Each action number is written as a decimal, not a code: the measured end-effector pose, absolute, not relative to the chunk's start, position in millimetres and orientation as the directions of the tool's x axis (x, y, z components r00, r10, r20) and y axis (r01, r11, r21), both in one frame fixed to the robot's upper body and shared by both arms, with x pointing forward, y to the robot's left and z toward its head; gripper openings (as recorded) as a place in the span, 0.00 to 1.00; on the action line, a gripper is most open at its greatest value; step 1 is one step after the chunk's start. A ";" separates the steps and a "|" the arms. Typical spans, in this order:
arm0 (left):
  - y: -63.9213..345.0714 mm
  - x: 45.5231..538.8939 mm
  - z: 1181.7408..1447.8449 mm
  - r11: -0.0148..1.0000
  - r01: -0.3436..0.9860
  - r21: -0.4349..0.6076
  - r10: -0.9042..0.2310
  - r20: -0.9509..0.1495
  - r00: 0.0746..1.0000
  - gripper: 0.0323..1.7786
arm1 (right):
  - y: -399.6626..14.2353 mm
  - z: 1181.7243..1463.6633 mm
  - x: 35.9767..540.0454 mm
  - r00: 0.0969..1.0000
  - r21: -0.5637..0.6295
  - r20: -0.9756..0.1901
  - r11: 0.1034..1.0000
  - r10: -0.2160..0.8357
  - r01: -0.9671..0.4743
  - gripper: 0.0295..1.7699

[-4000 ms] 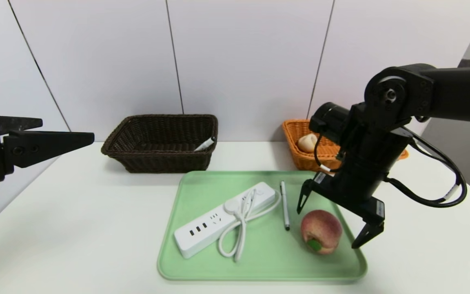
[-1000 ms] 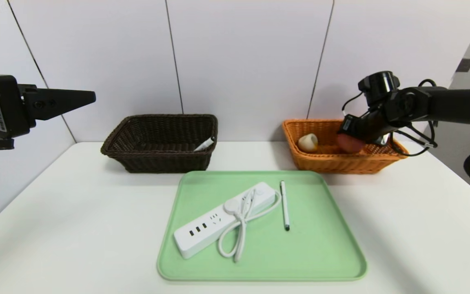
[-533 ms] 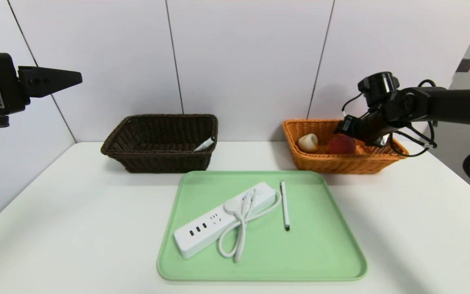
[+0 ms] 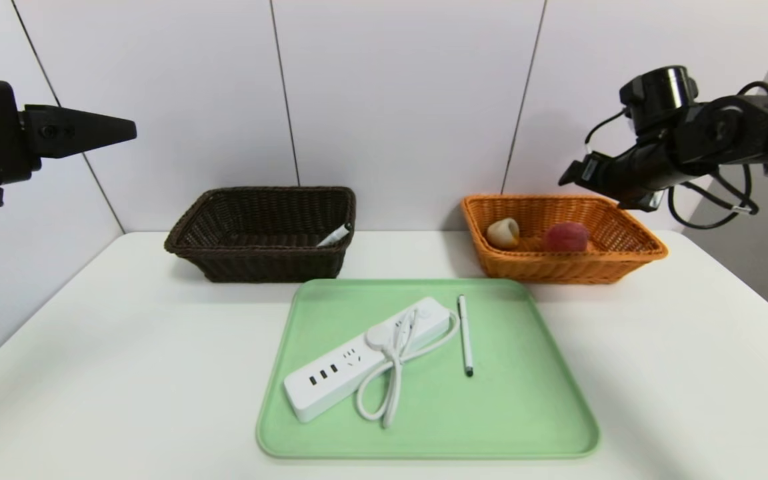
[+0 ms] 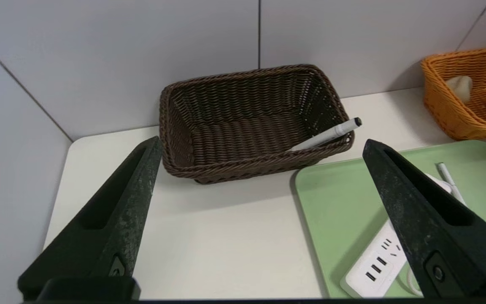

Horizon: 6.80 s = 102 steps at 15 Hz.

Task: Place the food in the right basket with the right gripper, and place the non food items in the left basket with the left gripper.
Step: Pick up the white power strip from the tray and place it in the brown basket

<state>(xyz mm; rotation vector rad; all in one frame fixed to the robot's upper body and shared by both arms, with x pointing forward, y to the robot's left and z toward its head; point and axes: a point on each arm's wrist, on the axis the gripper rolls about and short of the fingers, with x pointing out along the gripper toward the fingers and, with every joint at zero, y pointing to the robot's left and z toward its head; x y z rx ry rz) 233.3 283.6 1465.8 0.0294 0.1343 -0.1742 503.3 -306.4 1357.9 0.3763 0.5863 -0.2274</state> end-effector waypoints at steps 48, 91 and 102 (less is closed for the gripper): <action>50.7 295.9 1320.2 0.898 0.297 -0.326 -0.430 -0.793 0.430 0.95 | -310.7 1339.2 260.6 0.673 0.068 -0.726 0.988 0.143 -0.137 0.96; 19.7 334.3 1268.9 0.941 0.146 -0.306 -0.339 -0.863 0.374 0.95 | -345.9 1330.0 278.6 0.650 0.055 -0.760 0.996 -0.005 0.071 0.97; 19.5 334.2 1262.2 0.946 0.142 -0.290 -0.322 -0.876 0.360 0.44 | -345.1 1333.8 272.9 0.667 0.047 -0.745 0.997 -0.004 0.059 0.97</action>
